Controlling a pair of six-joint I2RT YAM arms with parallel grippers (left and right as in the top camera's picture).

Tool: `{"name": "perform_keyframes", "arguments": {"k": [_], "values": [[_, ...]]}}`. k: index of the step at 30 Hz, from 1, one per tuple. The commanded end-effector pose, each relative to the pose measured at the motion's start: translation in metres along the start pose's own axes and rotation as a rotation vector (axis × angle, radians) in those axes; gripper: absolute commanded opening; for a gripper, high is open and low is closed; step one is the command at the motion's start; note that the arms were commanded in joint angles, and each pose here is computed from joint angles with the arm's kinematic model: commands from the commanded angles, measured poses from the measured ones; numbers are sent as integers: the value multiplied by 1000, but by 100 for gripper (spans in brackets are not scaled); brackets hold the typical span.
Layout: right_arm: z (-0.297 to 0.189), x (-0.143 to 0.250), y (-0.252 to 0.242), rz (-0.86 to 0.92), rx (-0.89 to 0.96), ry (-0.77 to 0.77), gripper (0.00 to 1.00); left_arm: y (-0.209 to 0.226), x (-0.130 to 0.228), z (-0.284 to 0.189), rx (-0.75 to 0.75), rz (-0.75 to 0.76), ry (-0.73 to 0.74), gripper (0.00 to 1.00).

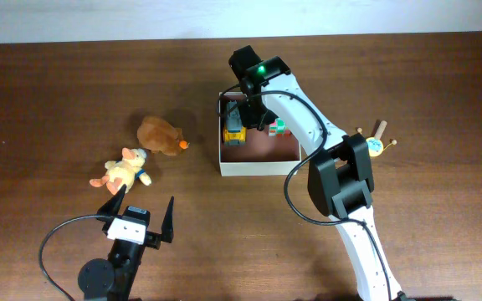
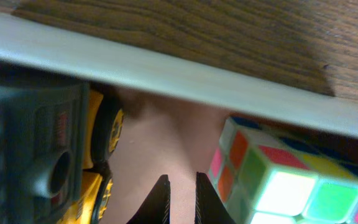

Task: Pack container
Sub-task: 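Lower the cube into the box beside the truck and release, then raise right gripper and move right toward the yellow drum rattle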

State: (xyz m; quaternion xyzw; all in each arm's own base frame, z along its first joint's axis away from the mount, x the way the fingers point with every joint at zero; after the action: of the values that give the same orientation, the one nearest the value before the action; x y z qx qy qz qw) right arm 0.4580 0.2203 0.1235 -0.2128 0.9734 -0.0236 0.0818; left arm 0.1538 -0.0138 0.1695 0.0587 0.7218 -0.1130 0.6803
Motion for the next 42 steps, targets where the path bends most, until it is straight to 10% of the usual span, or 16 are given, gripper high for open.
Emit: {"name": "perform_keyframes", "arguments": {"k": [1, 22, 32, 42], "values": [[12, 2, -15, 3, 44, 22, 10, 0, 2, 0, 6, 9, 1, 99], [3, -6, -22, -36, 22, -16, 11, 0, 2, 0, 6, 9, 1, 99], [-116, -9, -16, -60, -22, -152, 11, 0, 2, 0, 6, 9, 1, 99], [-201, 16, -68, 76, -27, -291, 73, 0, 2, 0, 6, 9, 1, 99]]}}
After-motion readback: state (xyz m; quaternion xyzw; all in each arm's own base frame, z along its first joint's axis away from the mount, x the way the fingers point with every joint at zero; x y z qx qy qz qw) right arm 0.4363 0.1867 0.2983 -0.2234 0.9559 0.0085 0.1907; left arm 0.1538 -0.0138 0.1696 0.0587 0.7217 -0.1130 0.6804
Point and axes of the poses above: each gripper's point midway between its finger pads, its own z axis out along the fingers, its own y axis along the line the jaws close on, x = y × z, the point moved 9 cm from there along -z, back along the fingers, and after that the axes turned 12 degrees about -z, right-handed, at the moved point
